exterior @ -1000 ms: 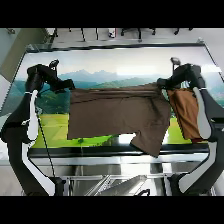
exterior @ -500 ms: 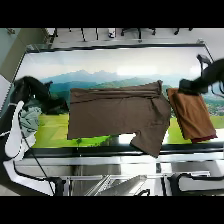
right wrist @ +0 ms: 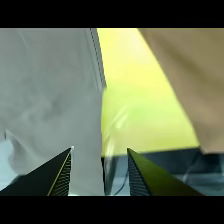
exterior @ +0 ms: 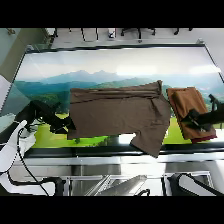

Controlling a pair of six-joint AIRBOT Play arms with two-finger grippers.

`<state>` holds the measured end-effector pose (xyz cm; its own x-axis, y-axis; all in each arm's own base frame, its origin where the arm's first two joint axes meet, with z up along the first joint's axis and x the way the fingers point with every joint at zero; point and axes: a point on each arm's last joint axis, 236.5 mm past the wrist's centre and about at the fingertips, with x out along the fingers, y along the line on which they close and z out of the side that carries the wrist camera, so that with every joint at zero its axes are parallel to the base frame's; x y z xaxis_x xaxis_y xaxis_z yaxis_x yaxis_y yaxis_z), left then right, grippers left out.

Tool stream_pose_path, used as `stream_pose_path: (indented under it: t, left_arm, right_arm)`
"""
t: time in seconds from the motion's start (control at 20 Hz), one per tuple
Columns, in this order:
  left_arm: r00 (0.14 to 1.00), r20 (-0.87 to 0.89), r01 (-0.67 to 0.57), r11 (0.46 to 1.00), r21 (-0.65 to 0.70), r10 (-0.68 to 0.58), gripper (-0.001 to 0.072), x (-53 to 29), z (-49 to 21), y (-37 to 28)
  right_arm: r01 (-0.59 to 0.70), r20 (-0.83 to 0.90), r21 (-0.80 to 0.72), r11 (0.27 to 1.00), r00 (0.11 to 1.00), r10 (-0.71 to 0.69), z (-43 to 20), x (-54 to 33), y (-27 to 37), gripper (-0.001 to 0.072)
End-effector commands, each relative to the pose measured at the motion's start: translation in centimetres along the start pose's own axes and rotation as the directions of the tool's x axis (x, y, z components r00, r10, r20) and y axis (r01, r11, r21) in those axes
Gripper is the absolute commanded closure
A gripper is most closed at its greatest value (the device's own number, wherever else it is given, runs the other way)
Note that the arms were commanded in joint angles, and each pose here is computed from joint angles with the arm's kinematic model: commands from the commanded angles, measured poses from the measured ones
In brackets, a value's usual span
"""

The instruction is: Fold the shirts.

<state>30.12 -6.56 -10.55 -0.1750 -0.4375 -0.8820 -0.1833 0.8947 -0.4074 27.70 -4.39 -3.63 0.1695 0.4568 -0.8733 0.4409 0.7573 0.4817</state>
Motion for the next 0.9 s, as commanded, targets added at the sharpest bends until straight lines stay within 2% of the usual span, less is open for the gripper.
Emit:
stream_pose_path:
  t: [0.0,0.05,0.15,0.3,0.5,0.55,0.6,0.65,0.7,0.85]
  left_arm:
    - [0.997,0.057,0.056,0.998,0.029,-0.058,0.0534,-0.2,1.3,-1.4]
    - [0.995,0.072,0.068,0.996,0.052,-0.071,0.0687,-0.6,1.7,-1.9]
    - [0.993,0.086,0.074,0.995,0.061,-0.08,0.0691,-1.0,2.2,-2.3]
    - [0.993,0.083,0.074,0.995,0.063,-0.079,0.069,-1.2,2.2,-2.3]
    - [0.995,0.063,0.069,0.996,0.064,-0.073,0.069,-1.2,1.7,-2.2]
    - [0.996,0.056,0.068,0.996,0.064,-0.072,0.069,-1.1,1.5,-2.1]
    - [0.997,0.049,0.063,0.996,0.066,-0.066,0.0691,-1.1,1.4,-2.0]
    - [0.997,0.043,0.064,0.996,0.066,-0.067,0.0691,-1.1,1.2,-2.0]
    - [0.997,0.037,0.062,0.996,0.066,-0.064,0.0691,-1.2,1.0,-1.9]
    - [0.996,0.02,-0.093,0.995,0.021,0.092,0.0691,-2.3,-0.1,1.4]
  right_arm:
    - [-0.068,-0.044,0.032,0.997,0.997,0.069,-2.8,3.4,-0.1,0.0304]
    - [-0.065,-0.043,0.043,0.997,0.997,0.067,-3.2,4.3,-0.3,0.0302]
    - [-0.046,-0.056,0.054,0.997,0.997,0.049,-4.0,6.3,-0.9,0.0201]
    - [-0.022,-0.111,0.033,0.999,0.994,0.025,-5.0,9.0,-0.8,0.0207]
    - [-0.065,-0.141,-0.029,0.997,0.988,0.06,-5.1,12.4,1.9,0.0211]
    - [-0.064,-0.134,-0.046,0.997,0.989,0.057,-4.9,12.7,2.3,0.0284]
    - [-0.064,-0.129,-0.075,0.995,0.99,0.054,-4.7,12.8,2.7,0.0502]
    - [-0.068,-0.127,-0.084,0.994,0.99,0.057,-4.5,12.6,3.0,0.0631]
    - [-0.07,-0.122,-0.091,0.993,0.991,0.059,-4.4,12.2,3.2,0.0689]
    - [0.009,-0.117,-0.107,0.994,0.993,-0.021,-5.2,10.3,2.2,0.0689]
